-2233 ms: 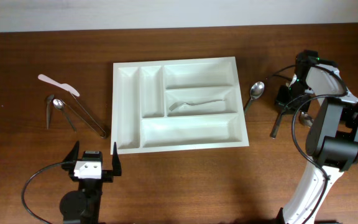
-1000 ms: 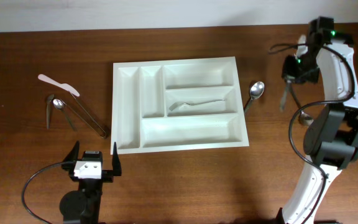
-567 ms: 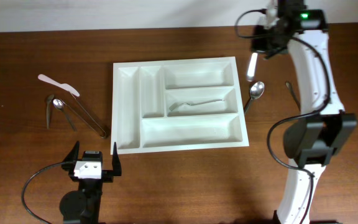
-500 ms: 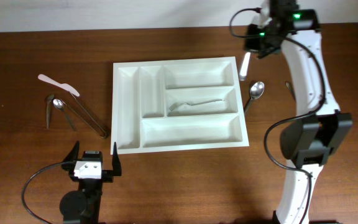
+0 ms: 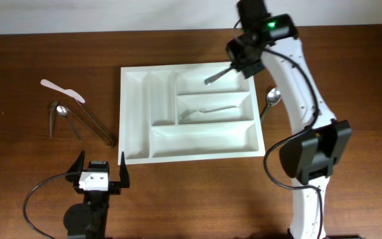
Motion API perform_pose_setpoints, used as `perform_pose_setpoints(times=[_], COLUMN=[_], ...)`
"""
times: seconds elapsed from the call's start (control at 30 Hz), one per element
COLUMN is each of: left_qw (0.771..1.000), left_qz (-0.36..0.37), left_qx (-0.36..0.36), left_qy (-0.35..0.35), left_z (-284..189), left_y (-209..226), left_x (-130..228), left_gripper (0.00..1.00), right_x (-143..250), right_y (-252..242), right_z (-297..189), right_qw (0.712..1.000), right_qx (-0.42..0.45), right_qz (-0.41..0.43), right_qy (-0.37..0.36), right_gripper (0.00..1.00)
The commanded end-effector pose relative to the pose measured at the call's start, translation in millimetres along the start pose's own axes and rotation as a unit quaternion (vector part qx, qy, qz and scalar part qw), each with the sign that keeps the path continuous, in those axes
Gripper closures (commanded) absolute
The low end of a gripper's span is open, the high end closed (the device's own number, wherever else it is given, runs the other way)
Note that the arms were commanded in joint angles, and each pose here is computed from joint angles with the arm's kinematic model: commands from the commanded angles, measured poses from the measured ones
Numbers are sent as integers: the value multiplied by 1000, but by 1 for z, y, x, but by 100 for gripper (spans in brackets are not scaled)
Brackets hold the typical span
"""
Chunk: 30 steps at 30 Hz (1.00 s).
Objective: Pack container
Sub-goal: 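Carry the fork into the tray's middle compartment and release it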
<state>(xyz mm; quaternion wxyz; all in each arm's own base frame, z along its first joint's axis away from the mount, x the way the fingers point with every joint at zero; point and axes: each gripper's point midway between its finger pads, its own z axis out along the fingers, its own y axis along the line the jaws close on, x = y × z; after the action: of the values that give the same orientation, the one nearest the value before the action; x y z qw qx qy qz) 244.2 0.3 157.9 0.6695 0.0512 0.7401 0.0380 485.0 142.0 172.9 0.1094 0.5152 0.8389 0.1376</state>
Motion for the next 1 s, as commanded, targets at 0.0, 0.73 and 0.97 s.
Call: perform_pose_setpoints(times=[0.0,0.73,0.97], left_qw=[1000,1000,1000], left_qz=[-6,-6,-6], left_qx=[-1,-1,-1], left_qy=[-1,-1,-1], left_z=[0,0,0], left_y=[0,0,0], left_x=[1,1,1], left_gripper=[1,1,1], right_x=[16,64,55], right_y=[-6,-77,-53], right_z=[-5,67,74], right_qw=[992,980,994], right_qx=[16,144,96], right_qz=[117,136,47], right_qy=[-34,-35,-23], right_gripper=[96,69,44])
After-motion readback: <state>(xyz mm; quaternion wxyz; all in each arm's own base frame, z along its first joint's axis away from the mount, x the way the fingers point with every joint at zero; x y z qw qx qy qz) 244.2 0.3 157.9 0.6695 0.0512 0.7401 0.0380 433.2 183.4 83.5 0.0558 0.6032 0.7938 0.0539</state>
